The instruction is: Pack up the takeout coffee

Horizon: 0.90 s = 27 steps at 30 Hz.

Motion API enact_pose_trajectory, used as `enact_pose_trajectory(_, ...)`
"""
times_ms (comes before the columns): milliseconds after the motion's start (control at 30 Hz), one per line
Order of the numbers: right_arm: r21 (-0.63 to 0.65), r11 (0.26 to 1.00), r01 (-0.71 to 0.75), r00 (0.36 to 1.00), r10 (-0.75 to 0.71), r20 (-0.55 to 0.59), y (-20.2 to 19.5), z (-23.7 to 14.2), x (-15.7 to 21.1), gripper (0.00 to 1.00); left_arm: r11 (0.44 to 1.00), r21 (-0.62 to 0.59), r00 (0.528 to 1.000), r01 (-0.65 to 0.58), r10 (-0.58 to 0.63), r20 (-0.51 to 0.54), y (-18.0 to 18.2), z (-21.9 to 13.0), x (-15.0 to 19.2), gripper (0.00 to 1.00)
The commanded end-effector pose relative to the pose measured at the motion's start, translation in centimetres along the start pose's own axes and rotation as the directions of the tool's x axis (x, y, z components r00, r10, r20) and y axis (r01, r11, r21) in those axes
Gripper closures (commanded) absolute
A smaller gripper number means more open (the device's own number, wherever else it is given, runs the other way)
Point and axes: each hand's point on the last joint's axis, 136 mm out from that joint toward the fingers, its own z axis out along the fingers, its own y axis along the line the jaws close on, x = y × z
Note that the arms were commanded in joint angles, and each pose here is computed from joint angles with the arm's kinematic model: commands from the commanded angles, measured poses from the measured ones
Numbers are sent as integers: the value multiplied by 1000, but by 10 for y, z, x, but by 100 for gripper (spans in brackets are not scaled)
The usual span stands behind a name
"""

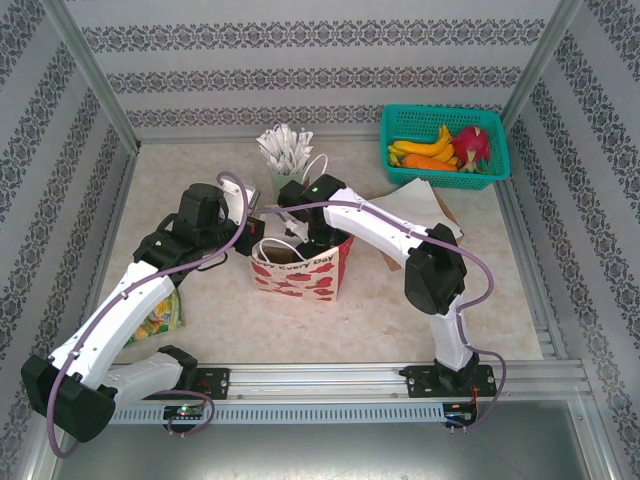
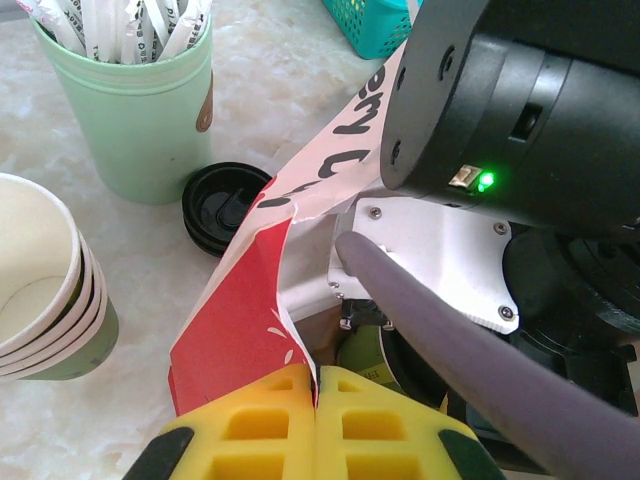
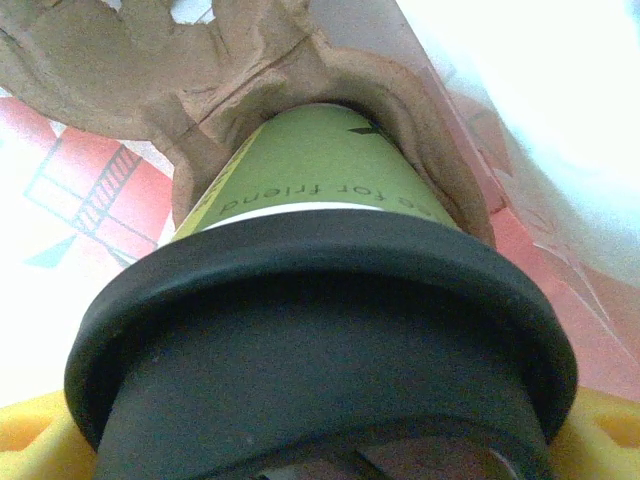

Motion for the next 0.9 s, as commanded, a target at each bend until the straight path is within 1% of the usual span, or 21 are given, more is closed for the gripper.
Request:
enact_pose_trajectory(0, -23, 1000, 1, 1000, -1, -6, 9, 1, 6, 14, 1000, -21, 999, 3, -4, -36, 3, 3, 12, 100)
enact_pose_trajectory(33, -19, 1000, 2, 1000, -2, -3, 9, 0, 6, 10, 1000, -24, 999, 3, -4, -34, 4, 3, 12, 100)
enact_pose_trajectory(67, -16, 1000, 1, 1000, -1, 0, 8, -1, 6, 3, 1000, -25, 999, 4, -5, -35, 4, 3, 13, 100)
enact_pose_trajectory(433, -11, 1000, 2, 999, -2, 32, 8, -11, 8, 2, 999, -34, 999, 15, -16, -36, 5, 1, 15, 100)
enact_pose_trajectory(667, -22, 1000, 7, 996, -5, 93, 12, -24, 4, 2, 998, -47, 999, 30, -31, -41, 7, 1, 19, 100)
enact_pose_trajectory(867, -23, 1000, 11, 995, -9, 104, 12, -28, 7, 2, 999, -37, 998, 34, -36, -43, 5, 1, 18, 100)
